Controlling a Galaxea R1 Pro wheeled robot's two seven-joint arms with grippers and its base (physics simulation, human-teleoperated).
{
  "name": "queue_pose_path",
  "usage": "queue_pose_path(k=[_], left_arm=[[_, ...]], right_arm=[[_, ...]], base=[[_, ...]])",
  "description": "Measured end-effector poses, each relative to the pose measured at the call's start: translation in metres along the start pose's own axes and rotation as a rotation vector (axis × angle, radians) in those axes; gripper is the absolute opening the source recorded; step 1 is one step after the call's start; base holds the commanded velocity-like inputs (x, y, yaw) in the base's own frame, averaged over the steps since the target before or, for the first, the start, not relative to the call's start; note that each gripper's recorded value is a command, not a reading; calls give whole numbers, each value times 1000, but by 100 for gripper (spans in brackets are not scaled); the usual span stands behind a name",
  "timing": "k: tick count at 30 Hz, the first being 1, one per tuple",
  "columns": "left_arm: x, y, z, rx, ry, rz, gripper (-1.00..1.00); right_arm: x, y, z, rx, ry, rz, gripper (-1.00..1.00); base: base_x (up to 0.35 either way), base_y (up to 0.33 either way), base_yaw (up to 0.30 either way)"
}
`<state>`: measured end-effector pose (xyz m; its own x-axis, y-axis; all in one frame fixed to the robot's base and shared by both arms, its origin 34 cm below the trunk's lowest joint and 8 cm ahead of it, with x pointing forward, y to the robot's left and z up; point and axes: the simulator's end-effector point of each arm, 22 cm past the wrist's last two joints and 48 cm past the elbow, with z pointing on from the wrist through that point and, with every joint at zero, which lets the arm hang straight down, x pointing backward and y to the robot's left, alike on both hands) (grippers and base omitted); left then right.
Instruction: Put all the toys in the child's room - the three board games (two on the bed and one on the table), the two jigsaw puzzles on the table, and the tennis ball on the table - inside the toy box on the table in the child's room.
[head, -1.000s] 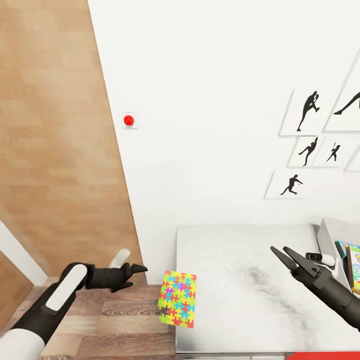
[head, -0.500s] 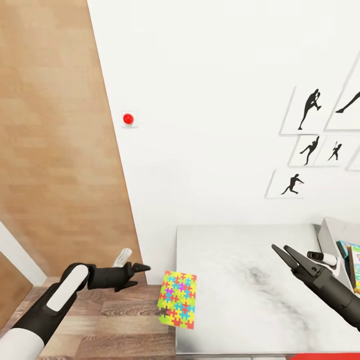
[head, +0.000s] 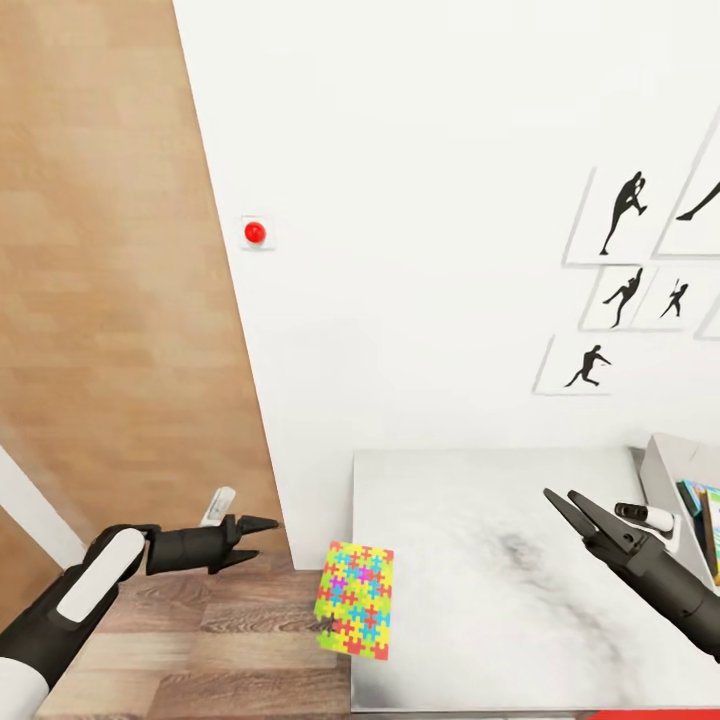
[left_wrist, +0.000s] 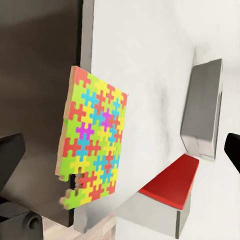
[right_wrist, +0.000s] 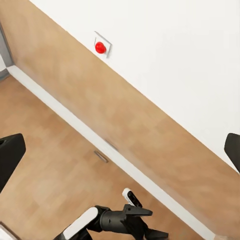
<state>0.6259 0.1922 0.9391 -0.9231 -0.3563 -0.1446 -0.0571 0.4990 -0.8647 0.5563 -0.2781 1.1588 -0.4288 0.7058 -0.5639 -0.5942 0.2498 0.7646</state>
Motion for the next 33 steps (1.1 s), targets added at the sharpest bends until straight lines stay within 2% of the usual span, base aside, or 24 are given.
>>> queue_pose_path(k=[11, 15, 18, 20, 23, 28, 33], left_arm=[[-6, 8, 0, 15, -11, -6, 100], [-7, 11, 2, 17, -11, -5, 100], [-7, 13, 4, 18, -11, -5, 100], [-7, 14, 6, 20, -9, -6, 100], [-6, 16, 9, 22, -7, -6, 100], [-6, 20, 13, 22, -6, -5, 100], [-7, 24, 16, 22, -6, -5, 100]], right_arm=[[6, -9, 2, -8, -18, 14, 100], [11, -10, 2, -17, -2, 35, 100], [21, -12, 0, -19, 41, 108, 100], [30, -12, -1, -20, 80, 181, 100], [35, -14, -4, -20, 102, 226, 100], [37, -18, -6, -21, 104, 237, 100], [33, -23, -8, -18, 80, 212, 100]], base=[[0, 0, 0], [0, 0, 0], [0, 0, 0], [0, 0, 0], [0, 0, 0], [0, 0, 0], [0, 0, 0]])
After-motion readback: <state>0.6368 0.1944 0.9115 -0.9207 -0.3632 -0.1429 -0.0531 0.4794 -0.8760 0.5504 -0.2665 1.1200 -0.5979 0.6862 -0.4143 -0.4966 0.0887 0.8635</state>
